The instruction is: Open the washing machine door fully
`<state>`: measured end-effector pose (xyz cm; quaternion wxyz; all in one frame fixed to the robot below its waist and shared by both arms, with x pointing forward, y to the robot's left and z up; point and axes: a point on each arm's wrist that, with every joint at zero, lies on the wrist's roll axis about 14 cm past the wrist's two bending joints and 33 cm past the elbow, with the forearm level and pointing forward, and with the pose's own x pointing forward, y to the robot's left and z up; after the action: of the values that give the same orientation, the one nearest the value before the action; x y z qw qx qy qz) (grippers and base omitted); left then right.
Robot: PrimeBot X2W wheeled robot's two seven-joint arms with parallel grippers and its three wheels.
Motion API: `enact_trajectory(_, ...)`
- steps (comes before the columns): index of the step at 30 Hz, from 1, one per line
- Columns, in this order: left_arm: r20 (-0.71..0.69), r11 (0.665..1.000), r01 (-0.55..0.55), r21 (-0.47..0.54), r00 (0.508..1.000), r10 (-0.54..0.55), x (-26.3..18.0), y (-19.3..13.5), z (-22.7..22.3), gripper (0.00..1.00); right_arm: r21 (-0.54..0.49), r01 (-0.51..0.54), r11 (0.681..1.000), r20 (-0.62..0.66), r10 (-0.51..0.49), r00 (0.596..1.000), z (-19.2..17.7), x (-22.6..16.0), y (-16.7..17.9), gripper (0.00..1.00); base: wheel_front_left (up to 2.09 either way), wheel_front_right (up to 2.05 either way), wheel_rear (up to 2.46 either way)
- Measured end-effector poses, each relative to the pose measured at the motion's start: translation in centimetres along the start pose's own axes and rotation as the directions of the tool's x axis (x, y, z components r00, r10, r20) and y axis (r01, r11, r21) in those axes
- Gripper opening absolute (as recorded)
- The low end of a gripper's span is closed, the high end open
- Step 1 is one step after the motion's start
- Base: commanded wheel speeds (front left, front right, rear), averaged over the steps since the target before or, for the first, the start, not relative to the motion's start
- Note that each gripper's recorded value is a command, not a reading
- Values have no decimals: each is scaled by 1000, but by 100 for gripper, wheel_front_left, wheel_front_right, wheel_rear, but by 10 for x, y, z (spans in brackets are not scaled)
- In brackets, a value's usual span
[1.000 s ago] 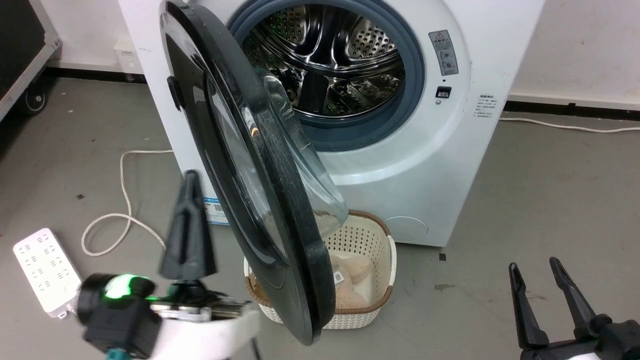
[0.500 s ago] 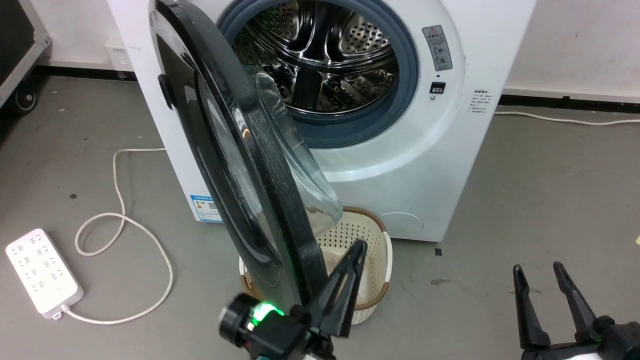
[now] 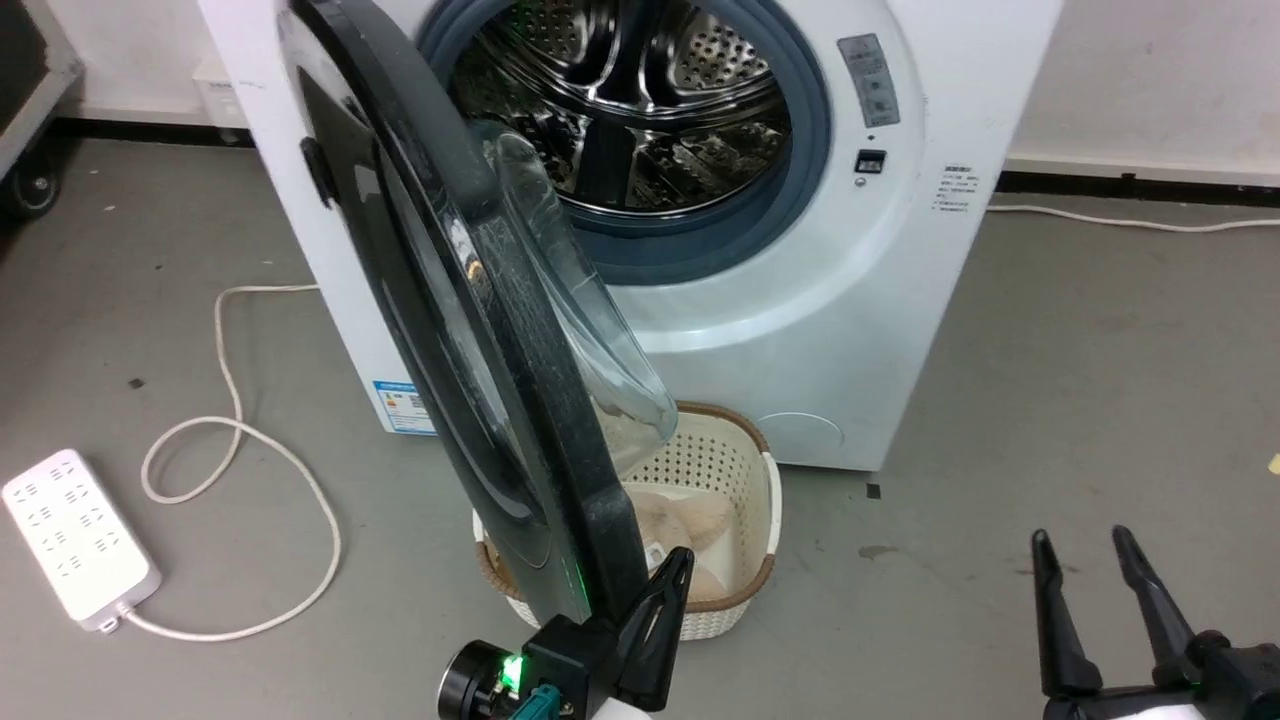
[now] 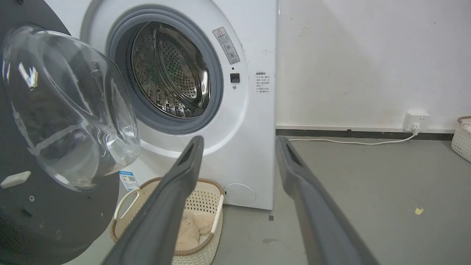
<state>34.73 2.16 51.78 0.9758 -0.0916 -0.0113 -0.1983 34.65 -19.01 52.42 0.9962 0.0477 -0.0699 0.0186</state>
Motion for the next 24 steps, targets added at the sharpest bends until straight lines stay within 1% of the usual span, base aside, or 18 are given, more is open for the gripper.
enact_trajectory(6,18,998,-57,0,998,57,-12,16,2,0,10,-35,999,3,35,999,0,5,11,100,0,0,0)
enact_trajectory(10,20,992,-127,12,992,127,-31,36,1,0,19,-76,997,4,76,997,-1,11,24,100,0,0,0)
enact_trajectory(14,22,973,-227,31,974,226,-52,64,2,0,29,-132,991,-8,132,991,-6,17,42,100,0,0,0)
enact_trajectory(19,51,922,-383,56,923,381,-83,109,12,0,43,-215,976,-19,216,976,-11,26,70,100,0,0,0)
enact_trajectory(24,89,847,-524,88,851,517,-115,155,29,0,57,-280,958,-39,283,958,-20,34,93,100,0,0,0)
